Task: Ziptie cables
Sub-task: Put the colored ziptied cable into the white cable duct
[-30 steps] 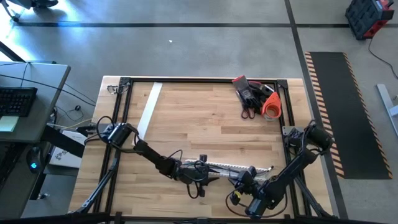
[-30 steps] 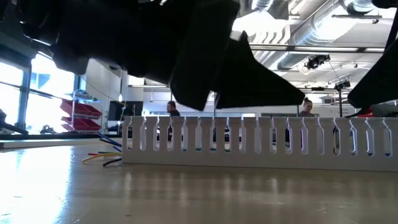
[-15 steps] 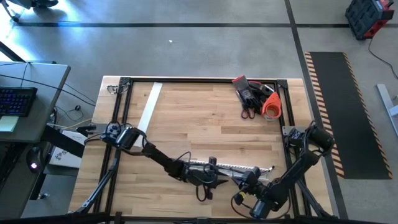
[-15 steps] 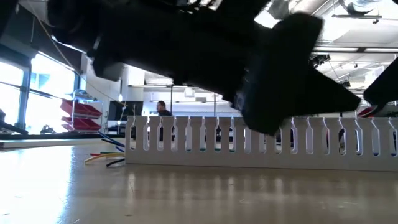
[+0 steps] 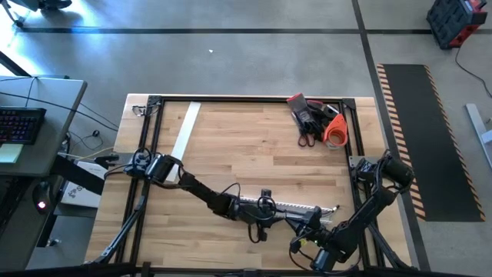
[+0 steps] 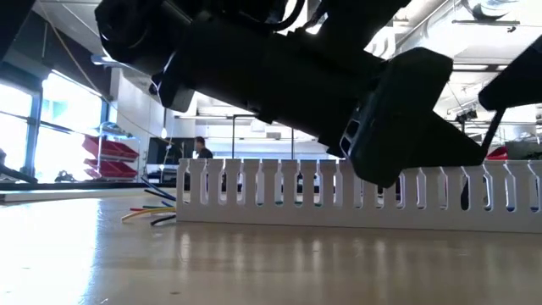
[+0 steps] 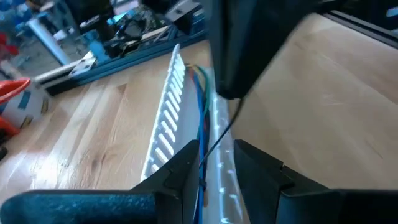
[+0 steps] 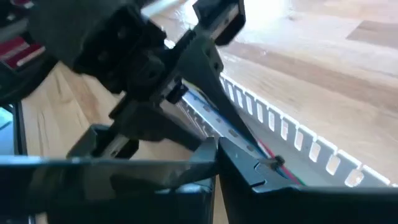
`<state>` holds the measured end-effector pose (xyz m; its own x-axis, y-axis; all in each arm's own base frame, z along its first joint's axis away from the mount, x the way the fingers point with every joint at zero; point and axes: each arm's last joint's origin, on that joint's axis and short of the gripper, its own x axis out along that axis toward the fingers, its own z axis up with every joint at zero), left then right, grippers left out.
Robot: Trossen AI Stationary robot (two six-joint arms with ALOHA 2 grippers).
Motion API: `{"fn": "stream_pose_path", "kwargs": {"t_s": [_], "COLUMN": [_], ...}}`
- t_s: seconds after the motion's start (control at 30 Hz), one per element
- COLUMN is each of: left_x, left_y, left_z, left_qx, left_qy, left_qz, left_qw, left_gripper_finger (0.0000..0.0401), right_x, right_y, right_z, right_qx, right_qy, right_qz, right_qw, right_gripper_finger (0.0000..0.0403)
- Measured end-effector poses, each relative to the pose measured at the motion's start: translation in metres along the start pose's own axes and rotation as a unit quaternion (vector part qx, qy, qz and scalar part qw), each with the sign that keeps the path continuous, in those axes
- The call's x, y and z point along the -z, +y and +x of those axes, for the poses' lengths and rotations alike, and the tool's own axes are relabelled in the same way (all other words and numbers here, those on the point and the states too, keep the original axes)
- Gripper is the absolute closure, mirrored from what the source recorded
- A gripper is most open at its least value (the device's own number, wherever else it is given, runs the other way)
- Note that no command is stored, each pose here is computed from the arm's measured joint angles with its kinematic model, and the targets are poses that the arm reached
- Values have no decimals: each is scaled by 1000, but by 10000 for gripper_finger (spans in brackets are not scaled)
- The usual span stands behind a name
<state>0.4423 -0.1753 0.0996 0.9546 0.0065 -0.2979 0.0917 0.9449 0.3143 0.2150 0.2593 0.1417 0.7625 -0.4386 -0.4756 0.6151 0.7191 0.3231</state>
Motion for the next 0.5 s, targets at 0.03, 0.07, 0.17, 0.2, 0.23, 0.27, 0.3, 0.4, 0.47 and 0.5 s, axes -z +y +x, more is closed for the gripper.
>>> {"fn": "stream_pose_path", "kwargs": {"t_s": [0.03,0.07,0.17,0.2,0.23,0.27,0.3,0.4,0.47,0.5], "left_x": [-1,-1,-4,-5,-6,-7,-7,-6,-6,-6], "left_y": [-1,-1,-2,-1,-1,-1,-1,0,1,1], "left_z": [0,0,-1,-1,-1,-1,-1,0,0,0], "left_qx": [7,14,20,19,18,18,18,18,24,26], "left_qy": [-4,-9,-24,-29,-34,-37,-37,-36,-38,-39], "left_qz": [7,13,17,17,18,19,21,21,21,21], "left_qw": [1000,1000,999,999,999,999,999,999,999,999], "left_gripper_finger": [315,316,320,323,326,329,334,352,369,378], "right_x": [0,0,-1,-1,-1,-1,-1,-1,-1,-1], "right_y": [0,0,0,0,0,0,0,0,0,0], "right_z": [0,0,0,0,0,0,0,0,0,0], "right_qx": [-1,-2,-3,-3,-3,-3,-3,-3,-3,-3], "right_qy": [-4,-8,-12,-13,-13,-13,-14,-14,-14,-13], "right_qz": [0,0,0,0,0,0,0,0,0,0], "right_qw": [1000,1000,1000,1000,1000,1000,1000,1000,1000,1000], "right_gripper_finger": [403,403,403,403,403,403,403,403,403,403]}}
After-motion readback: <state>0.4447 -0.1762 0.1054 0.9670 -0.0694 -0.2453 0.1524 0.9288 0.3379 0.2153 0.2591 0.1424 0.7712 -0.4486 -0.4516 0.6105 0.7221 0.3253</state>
